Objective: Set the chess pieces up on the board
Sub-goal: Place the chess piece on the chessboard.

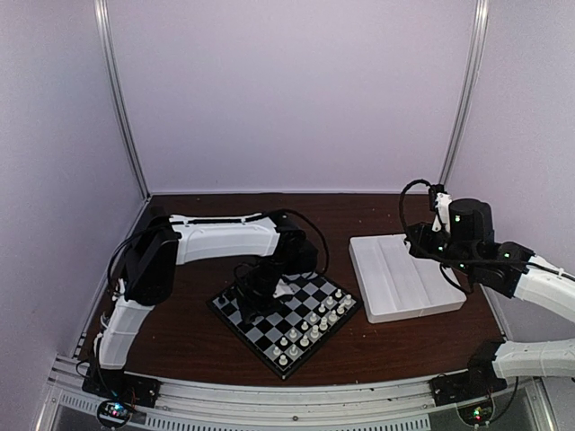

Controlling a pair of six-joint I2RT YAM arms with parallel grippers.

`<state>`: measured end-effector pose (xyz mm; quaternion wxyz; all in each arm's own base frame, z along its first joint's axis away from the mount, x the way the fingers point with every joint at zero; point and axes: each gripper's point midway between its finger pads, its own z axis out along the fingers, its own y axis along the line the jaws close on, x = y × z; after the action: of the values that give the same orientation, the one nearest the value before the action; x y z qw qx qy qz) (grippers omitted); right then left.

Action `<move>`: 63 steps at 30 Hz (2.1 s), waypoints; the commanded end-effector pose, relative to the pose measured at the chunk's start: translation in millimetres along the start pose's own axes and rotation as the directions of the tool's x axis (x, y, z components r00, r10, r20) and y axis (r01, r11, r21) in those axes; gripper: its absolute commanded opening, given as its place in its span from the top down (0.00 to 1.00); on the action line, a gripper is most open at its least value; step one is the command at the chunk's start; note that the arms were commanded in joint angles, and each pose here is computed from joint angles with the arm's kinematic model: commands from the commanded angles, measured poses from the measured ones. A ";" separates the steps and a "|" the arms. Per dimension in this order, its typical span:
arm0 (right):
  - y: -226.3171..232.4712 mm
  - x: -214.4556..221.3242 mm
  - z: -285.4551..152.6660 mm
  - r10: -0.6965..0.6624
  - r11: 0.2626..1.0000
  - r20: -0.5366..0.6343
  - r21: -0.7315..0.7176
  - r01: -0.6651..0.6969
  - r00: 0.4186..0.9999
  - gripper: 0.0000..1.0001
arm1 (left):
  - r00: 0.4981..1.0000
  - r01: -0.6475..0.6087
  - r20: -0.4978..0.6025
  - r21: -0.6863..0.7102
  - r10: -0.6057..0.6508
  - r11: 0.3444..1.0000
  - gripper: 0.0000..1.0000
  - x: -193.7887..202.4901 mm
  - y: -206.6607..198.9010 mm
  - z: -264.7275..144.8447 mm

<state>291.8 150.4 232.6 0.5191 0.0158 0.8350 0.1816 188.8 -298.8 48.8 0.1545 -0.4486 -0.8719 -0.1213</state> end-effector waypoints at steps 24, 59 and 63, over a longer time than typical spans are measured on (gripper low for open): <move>-5.2 1.9 2.8 0.009 1.000 0.000 0.026 -0.009 1.000 1.00 | 1.000 -0.010 0.008 -0.017 0.010 1.000 0.76 -8.9 4.3 -3.8; 200.1 88.5 58.7 -0.298 0.723 -0.191 -0.685 0.091 0.935 1.00 | 0.448 -0.050 0.797 0.474 -0.404 0.879 0.60 -3.6 36.0 -165.5; 205.6 110.2 80.7 -0.329 0.739 -0.220 -0.665 0.106 0.918 1.00 | 0.395 0.015 0.795 0.495 -0.460 0.869 0.59 9.3 54.6 -153.4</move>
<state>271.1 367.5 166.3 0.3486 -0.2761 0.8098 0.3827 237.1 -313.6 172.3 -0.1983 -0.3031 -0.8988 0.2469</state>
